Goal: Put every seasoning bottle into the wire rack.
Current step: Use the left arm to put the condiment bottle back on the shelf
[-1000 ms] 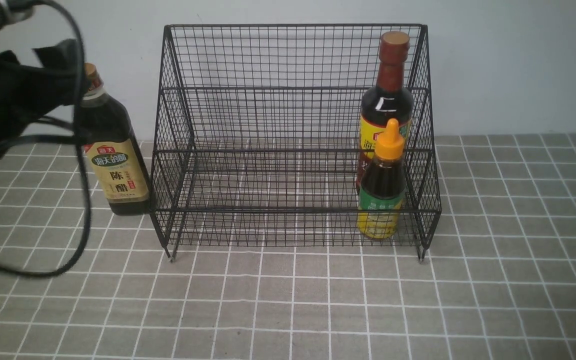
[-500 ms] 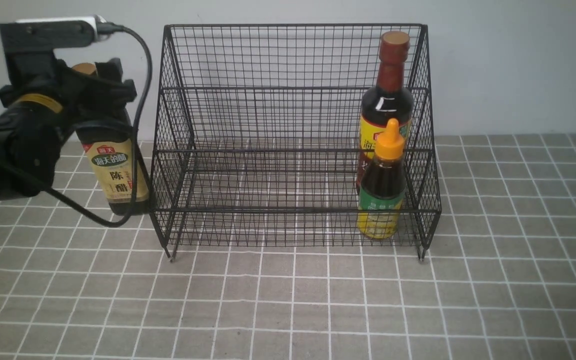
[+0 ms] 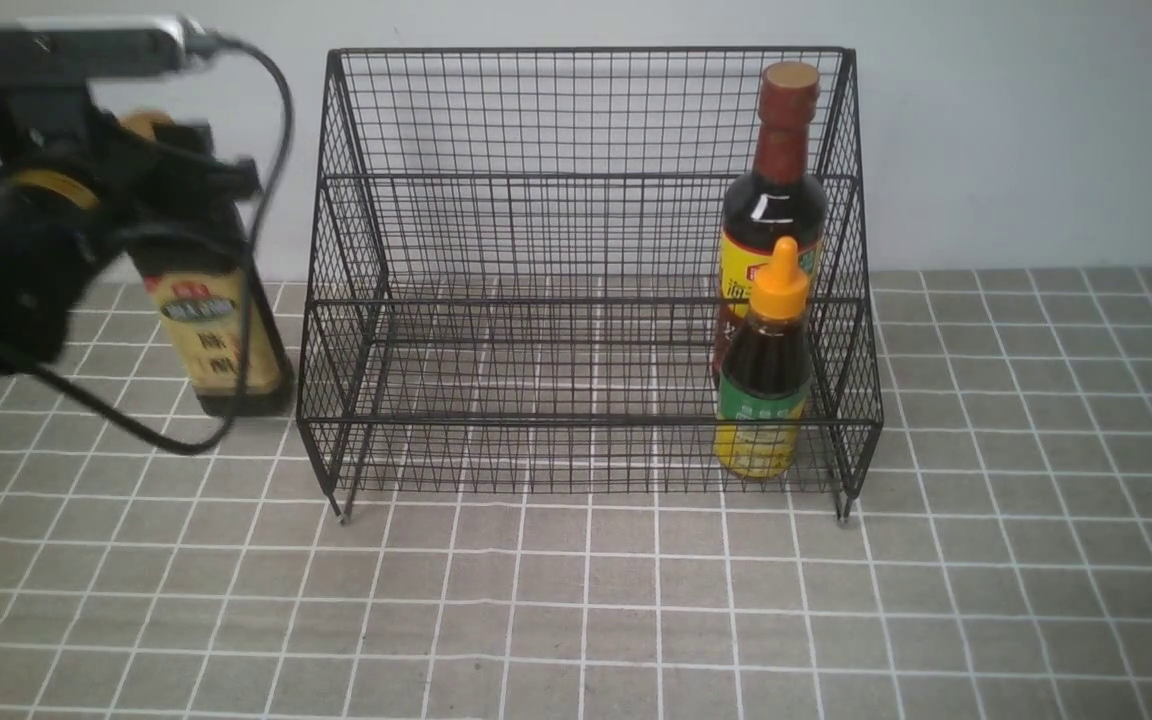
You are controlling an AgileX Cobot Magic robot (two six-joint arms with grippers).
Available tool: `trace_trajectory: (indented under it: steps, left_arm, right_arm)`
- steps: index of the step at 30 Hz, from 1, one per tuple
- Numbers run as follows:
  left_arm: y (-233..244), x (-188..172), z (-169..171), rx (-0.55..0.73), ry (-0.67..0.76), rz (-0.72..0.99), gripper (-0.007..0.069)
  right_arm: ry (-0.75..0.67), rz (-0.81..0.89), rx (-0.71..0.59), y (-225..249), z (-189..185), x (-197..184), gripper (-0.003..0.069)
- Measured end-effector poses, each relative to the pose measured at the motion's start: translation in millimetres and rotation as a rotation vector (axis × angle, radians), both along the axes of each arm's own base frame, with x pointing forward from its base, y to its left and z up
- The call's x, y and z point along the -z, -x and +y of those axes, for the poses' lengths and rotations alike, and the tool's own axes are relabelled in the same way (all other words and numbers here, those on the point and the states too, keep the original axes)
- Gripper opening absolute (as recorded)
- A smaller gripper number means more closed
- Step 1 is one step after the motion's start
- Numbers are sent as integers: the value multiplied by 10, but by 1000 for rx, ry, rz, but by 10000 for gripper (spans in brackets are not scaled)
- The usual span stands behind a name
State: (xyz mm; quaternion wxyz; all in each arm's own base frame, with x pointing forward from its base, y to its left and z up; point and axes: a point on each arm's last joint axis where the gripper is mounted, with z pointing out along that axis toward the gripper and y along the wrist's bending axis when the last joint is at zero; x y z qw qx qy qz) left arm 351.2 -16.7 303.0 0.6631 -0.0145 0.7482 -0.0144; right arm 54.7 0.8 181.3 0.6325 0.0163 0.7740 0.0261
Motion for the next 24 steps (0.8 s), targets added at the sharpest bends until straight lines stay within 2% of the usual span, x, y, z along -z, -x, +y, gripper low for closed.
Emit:
trace_trajectory:
  steps: [8,11,14,19,24]
  left_arm:
    - [428,-974,-115,52,5,-268,302]
    - [457,-1117,-212,85,8,-307,302]
    - [479,-1334,-447,164,20,-348,302]
    - [349,-1384,-711,233,15,-357,302]
    - [39,-1174,-872,253,4,-295,302]
  right_arm:
    - [0,0,0,0,0,0,-13]
    - [0,0,0,0,0,0,-13]
    - [0,0,0,0,0,0,-13]
    - [0,0,0,0,0,0,-13]
    - [0,0,0,0,0,0,-13]
